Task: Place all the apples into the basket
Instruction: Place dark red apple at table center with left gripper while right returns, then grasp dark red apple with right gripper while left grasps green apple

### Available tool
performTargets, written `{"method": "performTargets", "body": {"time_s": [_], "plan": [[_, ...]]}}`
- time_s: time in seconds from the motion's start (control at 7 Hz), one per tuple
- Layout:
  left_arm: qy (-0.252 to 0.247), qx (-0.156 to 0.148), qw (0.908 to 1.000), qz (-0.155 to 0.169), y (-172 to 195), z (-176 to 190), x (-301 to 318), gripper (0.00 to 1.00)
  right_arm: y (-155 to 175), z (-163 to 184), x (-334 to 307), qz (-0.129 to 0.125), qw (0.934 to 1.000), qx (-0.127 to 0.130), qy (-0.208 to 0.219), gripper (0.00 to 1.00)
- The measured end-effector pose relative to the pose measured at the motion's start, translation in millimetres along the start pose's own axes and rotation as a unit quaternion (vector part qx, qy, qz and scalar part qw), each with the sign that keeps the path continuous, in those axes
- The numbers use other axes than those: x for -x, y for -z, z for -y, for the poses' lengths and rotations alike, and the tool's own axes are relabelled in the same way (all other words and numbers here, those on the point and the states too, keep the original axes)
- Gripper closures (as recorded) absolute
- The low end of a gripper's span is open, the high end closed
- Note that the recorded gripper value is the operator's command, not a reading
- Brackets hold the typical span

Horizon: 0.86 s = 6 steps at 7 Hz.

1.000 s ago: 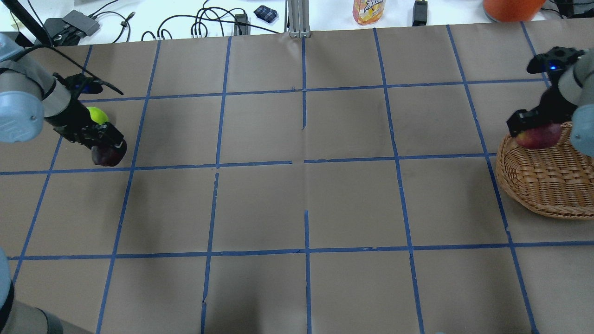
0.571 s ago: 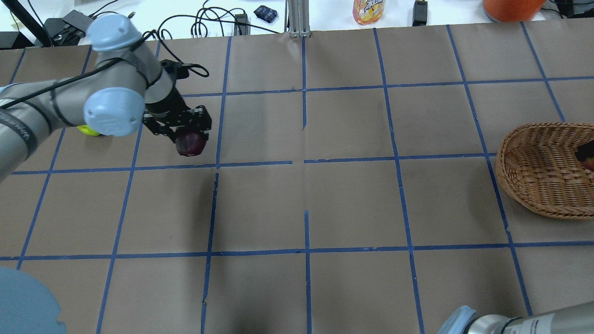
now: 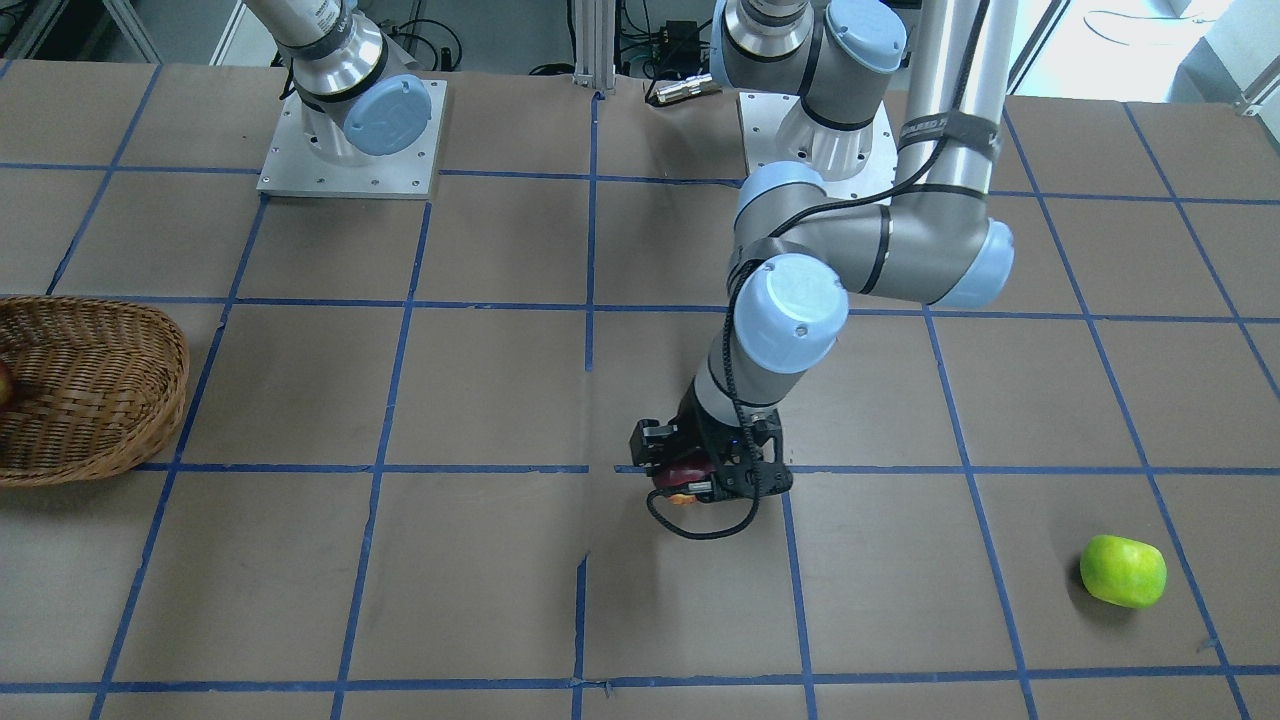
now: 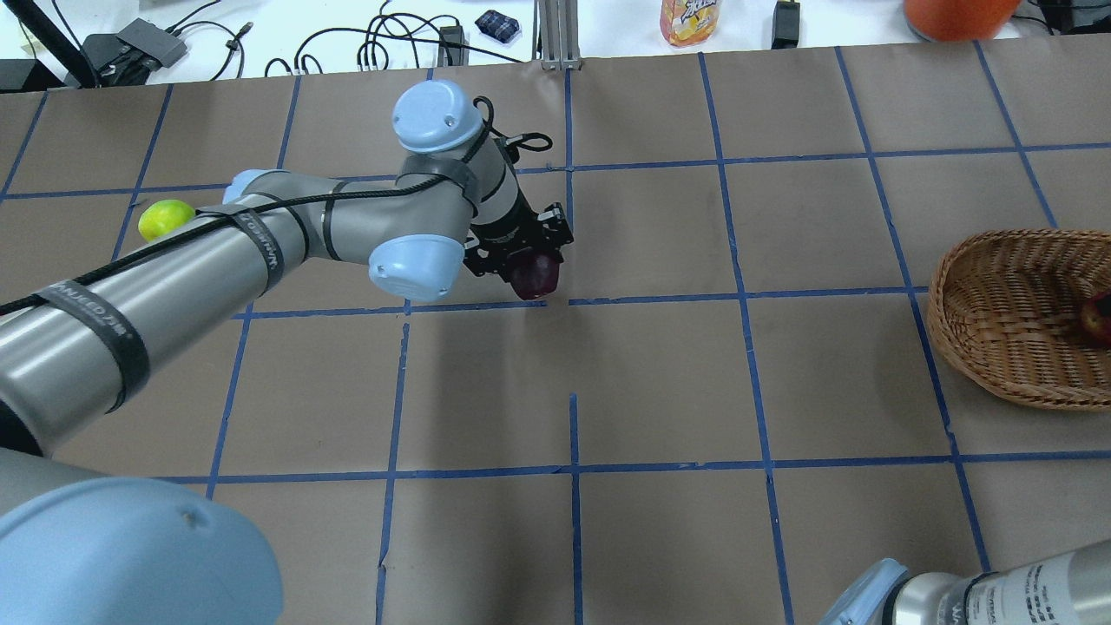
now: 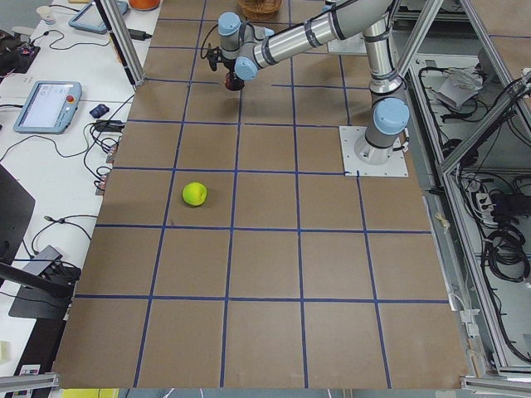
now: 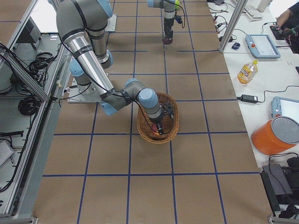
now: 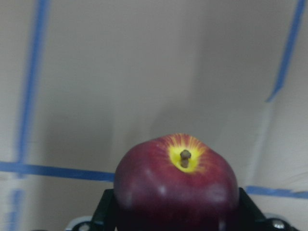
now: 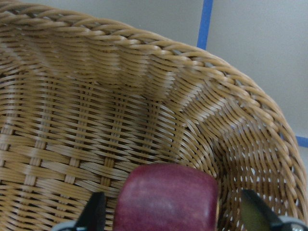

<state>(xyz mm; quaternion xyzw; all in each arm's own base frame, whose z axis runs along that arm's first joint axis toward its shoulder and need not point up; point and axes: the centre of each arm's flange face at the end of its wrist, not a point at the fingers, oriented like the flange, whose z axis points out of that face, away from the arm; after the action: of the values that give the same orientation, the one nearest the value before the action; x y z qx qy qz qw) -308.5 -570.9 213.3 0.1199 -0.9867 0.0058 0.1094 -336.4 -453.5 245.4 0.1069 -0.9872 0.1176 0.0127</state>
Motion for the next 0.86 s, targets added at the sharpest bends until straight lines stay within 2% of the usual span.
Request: {"method": "performTargets", "body": {"time_s": [0.14, 0.43, 0.57, 0.71, 0.86], "plan": [[0.003, 0.003, 1.0000, -0.002, -15.3, -9.5, -10.6, 0.00, 13.8, 6.5, 2.0, 0.015, 0.9999, 0.007, 0.000, 0.00], [0.002, 0.014, 0.9999, 0.003, -27.4, -24.4, -2.1, 0.00, 45.6, 40.5, 30.0, 0.039, 0.9990, 0.022, 0.002, 0.00], [0.003, 0.000, 1.0000, -0.004, -3.4, -10.9, 13.1, 0.00, 57.2, 63.3, 57.7, 0.047, 0.9984, 0.030, -0.003, 0.00], [0.017, -0.012, 0.9997, -0.014, 43.6, 19.8, 45.4, 0.00, 63.8, 88.4, 94.2, 0.050, 0.9979, 0.040, -0.013, 0.00], [0.028, -0.008, 0.9994, -0.020, 100.2, 54.7, 94.0, 0.00, 65.8, 115.8, 139.6, 0.048, 0.9973, 0.051, -0.023, 0.00]]}}
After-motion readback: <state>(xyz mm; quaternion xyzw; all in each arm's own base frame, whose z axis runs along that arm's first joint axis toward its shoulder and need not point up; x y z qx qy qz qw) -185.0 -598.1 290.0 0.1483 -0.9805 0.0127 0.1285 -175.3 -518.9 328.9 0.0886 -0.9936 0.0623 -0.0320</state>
